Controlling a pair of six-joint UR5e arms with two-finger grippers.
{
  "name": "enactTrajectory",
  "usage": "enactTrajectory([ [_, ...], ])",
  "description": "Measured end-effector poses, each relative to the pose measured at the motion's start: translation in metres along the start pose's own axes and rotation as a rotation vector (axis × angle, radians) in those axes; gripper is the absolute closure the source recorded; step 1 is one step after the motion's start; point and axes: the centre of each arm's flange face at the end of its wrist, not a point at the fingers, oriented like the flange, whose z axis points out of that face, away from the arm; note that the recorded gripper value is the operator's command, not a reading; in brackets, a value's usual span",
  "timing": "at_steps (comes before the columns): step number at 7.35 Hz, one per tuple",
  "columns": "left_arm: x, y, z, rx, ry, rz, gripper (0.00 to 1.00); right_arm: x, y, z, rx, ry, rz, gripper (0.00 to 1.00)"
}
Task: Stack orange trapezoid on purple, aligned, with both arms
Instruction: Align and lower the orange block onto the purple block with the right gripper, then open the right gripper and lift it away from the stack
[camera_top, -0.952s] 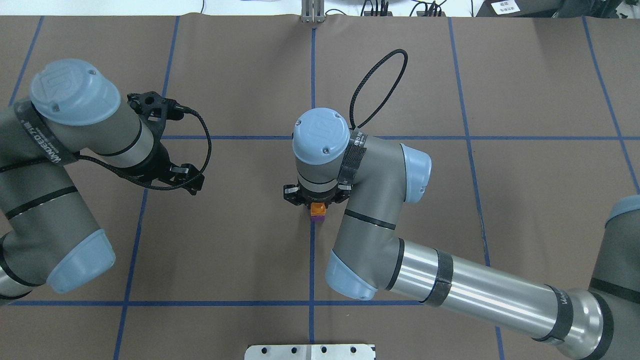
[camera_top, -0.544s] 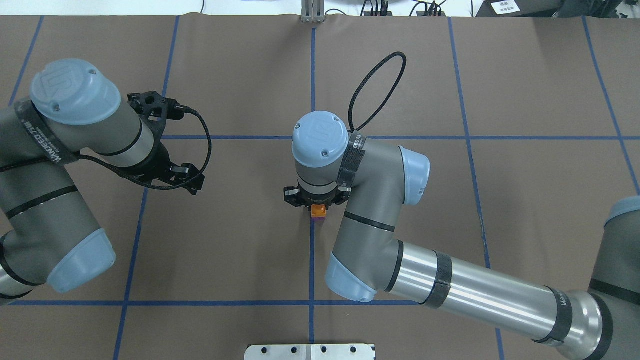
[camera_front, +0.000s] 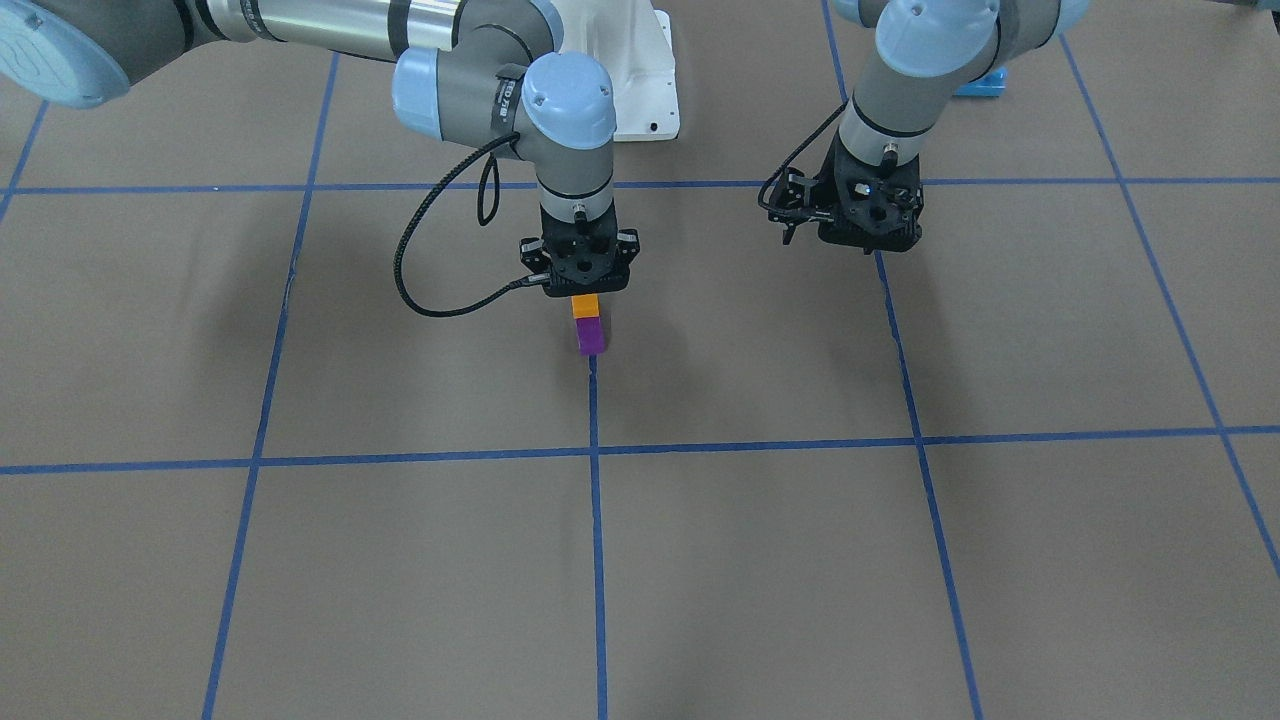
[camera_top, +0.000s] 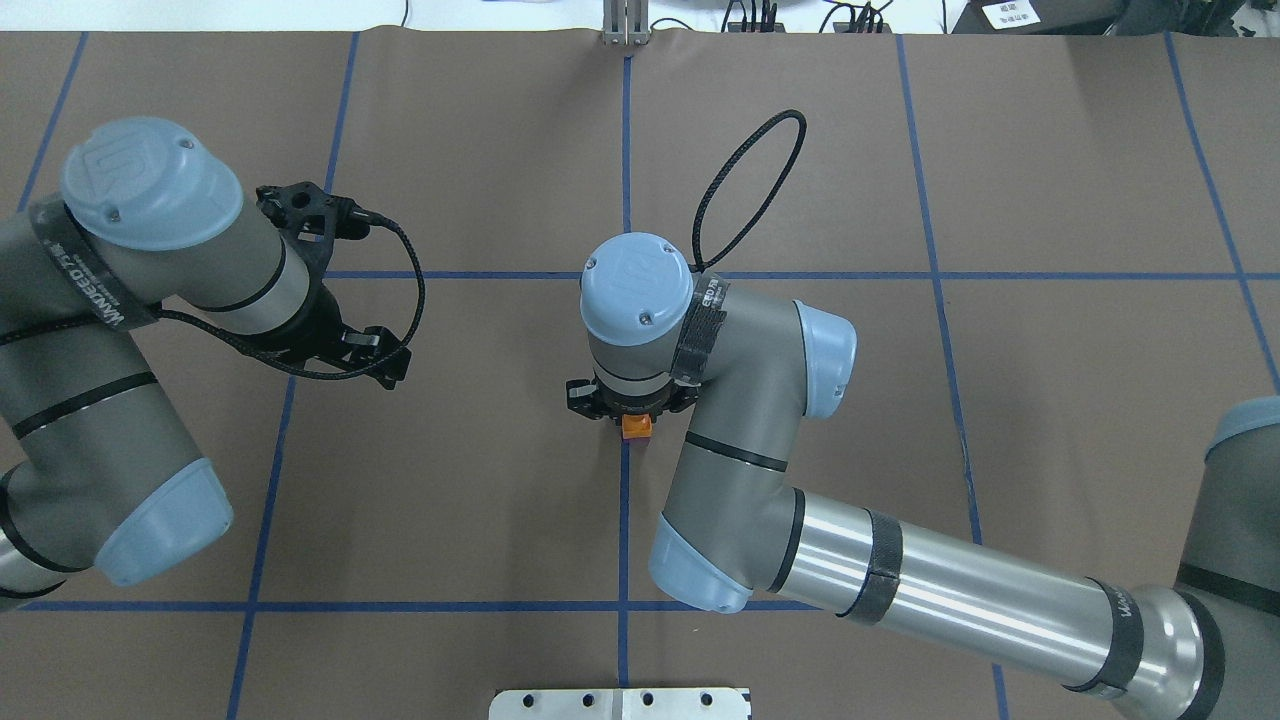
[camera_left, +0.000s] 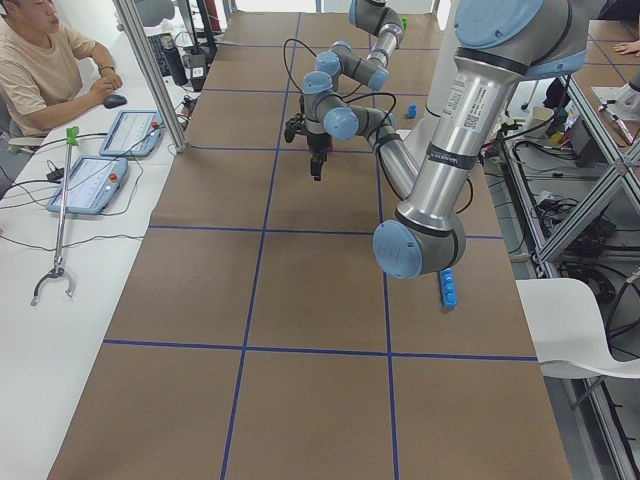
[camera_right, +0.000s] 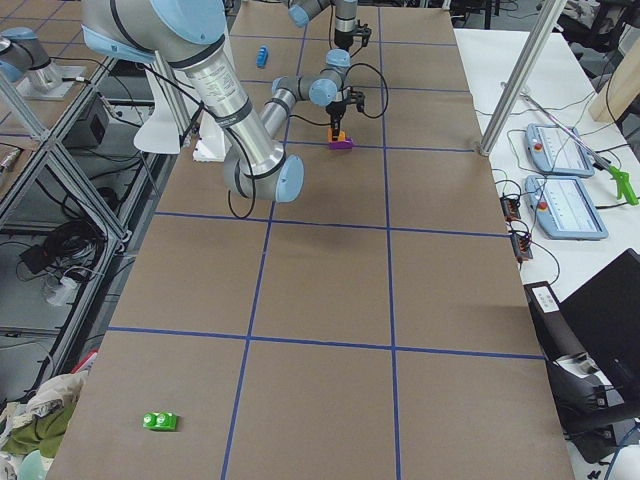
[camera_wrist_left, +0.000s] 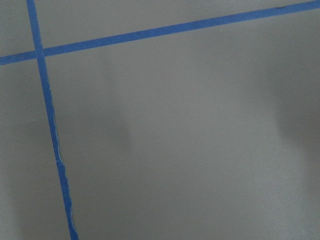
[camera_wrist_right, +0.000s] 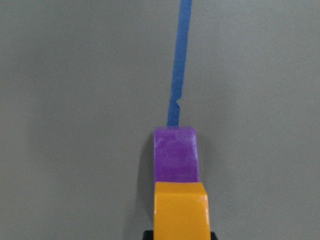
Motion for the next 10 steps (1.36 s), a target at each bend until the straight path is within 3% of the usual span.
enactTrajectory([
  [3,0.001,0.000,-0.001,0.002,0.002,-0.002,0.00,0.000,-0.001,0.001,0.006,-0.010,-0.007,1.00],
  [4,0.002,0.000,-0.001,0.002,0.002,-0.002,0.00,0.000,-0.002,0.002,0.006,-0.010,-0.012,0.78],
  [5,0.002,0.000,-0.002,0.002,0.002,-0.002,0.00,0.000,-0.002,0.002,0.006,-0.010,-0.018,0.01],
  [10,0.002,0.000,-0.005,0.006,0.004,-0.002,0.00,0.001,-0.008,-0.025,0.029,-0.046,-0.020,0.00],
])
